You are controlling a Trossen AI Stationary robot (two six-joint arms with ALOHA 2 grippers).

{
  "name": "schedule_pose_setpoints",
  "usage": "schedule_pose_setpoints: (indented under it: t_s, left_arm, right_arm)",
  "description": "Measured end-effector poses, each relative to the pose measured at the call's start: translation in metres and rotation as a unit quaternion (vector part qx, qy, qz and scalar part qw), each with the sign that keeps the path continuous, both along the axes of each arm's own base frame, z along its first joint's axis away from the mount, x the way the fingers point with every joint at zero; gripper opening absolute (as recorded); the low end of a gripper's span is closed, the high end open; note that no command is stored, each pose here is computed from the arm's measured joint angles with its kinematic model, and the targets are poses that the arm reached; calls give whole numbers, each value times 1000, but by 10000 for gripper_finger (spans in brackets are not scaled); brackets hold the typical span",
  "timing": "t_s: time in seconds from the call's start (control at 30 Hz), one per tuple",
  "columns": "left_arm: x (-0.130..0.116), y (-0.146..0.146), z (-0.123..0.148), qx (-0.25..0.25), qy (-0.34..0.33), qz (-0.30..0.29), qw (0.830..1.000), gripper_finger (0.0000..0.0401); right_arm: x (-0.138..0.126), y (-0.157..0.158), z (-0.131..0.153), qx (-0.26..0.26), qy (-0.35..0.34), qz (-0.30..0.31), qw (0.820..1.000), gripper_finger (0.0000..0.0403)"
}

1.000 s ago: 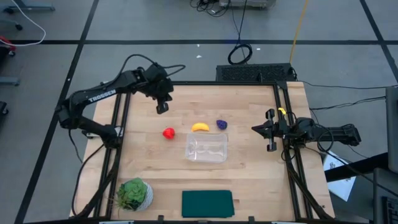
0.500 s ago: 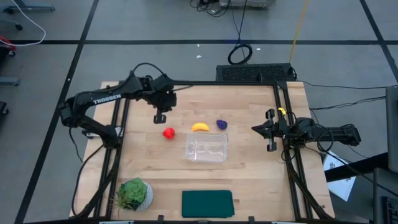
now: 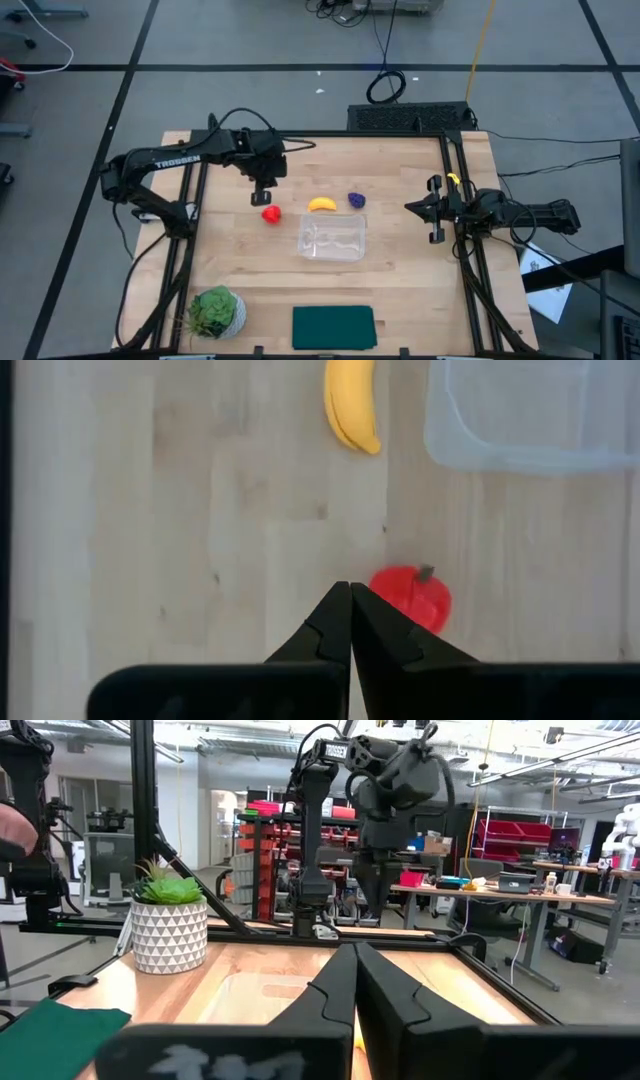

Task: Pick and placing Produce into tupperware
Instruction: Put the apple into the transparent bin

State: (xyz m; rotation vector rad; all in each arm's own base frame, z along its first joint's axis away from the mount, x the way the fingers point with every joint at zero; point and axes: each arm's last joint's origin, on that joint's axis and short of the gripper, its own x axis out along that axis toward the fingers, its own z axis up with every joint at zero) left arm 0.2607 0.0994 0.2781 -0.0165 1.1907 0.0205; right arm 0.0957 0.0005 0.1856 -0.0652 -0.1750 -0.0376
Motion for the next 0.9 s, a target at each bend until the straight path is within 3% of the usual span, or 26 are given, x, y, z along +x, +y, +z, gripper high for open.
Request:
schedule_pose_setpoints:
  t_s: [0.43,0.67,0.9]
  left_arm:
    - [1,-10,-3,-21,18,32,999,3]
    - [-2,-19,-18,-23,53,48,997,18]
    - [-4,-26,-35,-27,69,55,996,3]
  right_arm:
    - [3,0,-3,3,18,1,1000,0]
    - [3,0,-3,3,21,1,1000,0]
    - [3,0,-3,3,21,0,1000,0]
